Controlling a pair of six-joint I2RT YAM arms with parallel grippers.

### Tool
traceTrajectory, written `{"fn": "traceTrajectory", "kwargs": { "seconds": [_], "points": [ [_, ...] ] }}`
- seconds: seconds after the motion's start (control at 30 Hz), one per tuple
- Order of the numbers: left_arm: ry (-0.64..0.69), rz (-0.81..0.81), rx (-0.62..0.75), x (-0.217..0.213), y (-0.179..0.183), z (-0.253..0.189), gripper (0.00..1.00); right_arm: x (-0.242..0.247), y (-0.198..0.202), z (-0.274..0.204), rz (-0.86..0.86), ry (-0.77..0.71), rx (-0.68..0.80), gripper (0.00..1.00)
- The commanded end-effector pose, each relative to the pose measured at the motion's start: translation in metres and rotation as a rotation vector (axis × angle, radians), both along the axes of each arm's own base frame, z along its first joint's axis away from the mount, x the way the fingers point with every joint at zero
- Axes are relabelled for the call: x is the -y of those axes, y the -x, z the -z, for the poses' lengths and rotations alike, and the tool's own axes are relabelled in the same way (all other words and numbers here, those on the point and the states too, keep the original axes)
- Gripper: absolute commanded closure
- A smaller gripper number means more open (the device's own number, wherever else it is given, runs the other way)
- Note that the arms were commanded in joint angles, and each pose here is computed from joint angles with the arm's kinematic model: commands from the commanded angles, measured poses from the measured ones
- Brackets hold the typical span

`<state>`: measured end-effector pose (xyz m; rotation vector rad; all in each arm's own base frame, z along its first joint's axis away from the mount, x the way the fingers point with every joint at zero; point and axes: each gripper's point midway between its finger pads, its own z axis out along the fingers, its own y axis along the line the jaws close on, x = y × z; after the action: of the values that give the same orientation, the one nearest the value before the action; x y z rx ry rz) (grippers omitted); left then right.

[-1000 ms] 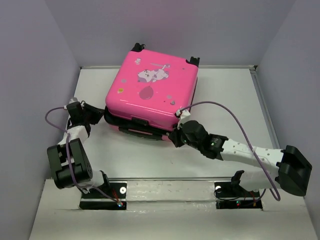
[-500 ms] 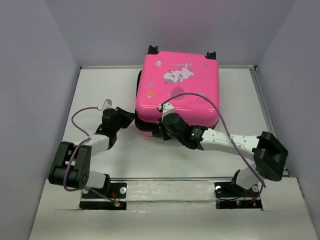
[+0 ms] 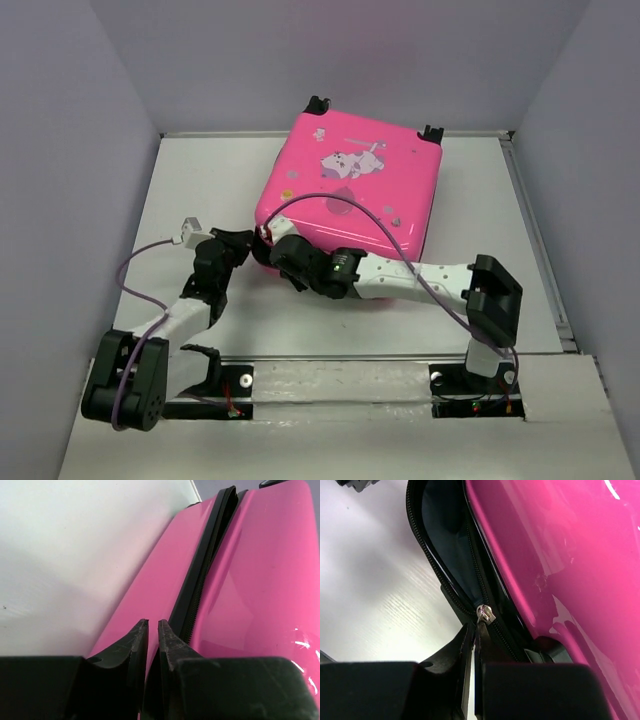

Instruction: Pack the luggage

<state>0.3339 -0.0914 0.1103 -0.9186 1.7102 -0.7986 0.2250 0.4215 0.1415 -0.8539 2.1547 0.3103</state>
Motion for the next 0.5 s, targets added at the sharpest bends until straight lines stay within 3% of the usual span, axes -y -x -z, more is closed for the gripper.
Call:
{"fn": "traceTrajectory", "kwargs": {
  "seconds": [0.0,0.03,0.1,0.13,0.2,0.37,0.4,0.47],
  "points": [
    [0.034,0.464,-0.068,0.088,0.06,0.007,0.74,-0.071,0.091,-0.075,-0.32,-0.432,-0.066,0.92],
    [0.021,0.449,-0.063,0.085,0.057,0.006,0.73,-0.056,0.088,-0.077,-0.281,-0.42,-0.05,0.81],
    [0.005,0.443,-0.053,0.082,0.054,0.0,0.73,-0.026,0.083,-0.079,-0.218,-0.377,-0.028,0.48],
    [-0.011,0.432,-0.043,0.079,0.051,-0.004,0.73,0.003,0.078,-0.09,-0.162,-0.357,-0.005,0.26],
    [-0.024,0.423,-0.034,0.077,0.049,-0.008,0.72,0.031,0.068,-0.112,-0.111,-0.372,0.033,0.1],
    [-0.054,0.426,-0.036,0.075,0.05,-0.007,0.71,0.147,-0.019,-0.184,0.179,-0.519,0.178,0.06],
    [-0.053,0.433,-0.037,0.076,0.051,-0.006,0.71,0.197,-0.062,-0.188,0.347,-0.506,0.237,0.04],
    [-0.052,0.445,-0.034,0.077,0.052,-0.007,0.71,0.257,-0.099,-0.188,0.541,-0.473,0.293,0.02]
  ]
}}
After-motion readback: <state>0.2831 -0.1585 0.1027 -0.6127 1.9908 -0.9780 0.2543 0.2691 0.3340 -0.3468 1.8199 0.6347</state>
